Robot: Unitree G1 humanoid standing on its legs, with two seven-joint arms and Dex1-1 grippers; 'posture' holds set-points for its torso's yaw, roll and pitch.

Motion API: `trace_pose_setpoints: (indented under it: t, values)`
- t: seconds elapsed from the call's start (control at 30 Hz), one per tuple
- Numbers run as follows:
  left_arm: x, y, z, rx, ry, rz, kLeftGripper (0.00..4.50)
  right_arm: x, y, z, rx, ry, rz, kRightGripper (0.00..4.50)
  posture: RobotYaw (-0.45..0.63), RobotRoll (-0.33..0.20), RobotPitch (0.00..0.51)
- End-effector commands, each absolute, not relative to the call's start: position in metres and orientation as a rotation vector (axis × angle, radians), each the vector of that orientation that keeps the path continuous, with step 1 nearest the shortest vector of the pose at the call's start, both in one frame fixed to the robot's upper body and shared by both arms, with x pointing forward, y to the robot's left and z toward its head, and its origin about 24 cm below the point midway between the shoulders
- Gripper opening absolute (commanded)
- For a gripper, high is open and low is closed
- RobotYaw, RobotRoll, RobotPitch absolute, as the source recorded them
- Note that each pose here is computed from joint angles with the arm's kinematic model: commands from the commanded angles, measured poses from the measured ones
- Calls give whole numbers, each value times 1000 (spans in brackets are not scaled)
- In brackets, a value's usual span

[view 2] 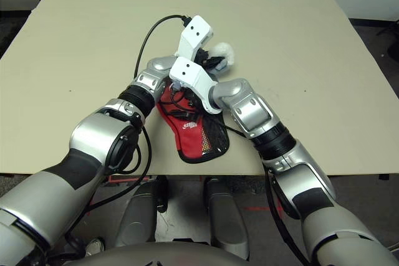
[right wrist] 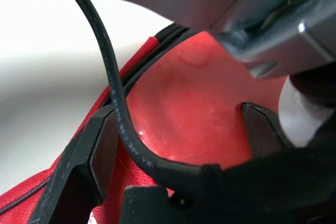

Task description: Store the ping-pong paddle in its case and zip it.

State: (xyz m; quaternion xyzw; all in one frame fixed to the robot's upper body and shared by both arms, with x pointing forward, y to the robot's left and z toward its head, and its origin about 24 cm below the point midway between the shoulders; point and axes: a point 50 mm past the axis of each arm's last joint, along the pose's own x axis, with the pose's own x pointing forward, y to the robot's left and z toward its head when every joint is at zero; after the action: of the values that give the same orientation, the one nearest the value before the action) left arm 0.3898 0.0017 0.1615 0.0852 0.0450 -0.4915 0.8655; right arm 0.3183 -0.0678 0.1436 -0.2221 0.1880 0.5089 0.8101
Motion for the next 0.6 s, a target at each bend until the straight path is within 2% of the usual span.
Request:
trace_pose_setpoints:
  t: [0.03,0.1,0.37,0.6]
  values:
    - [393,12,174,157,63,-1065,2360,316,-92,120,-346,615,990,4500,-27,0,250]
    - [398,25,186,143,42,-1055,2916,310,-98,130,-308,633,998,4500,-23,0,248]
    - [410,73,239,55,-61,-976,3022,283,-123,152,-234,709,1023,4500,-11,0,239]
    - [415,108,269,9,-169,-841,3093,282,-136,158,-192,699,993,4500,-8,0,229]
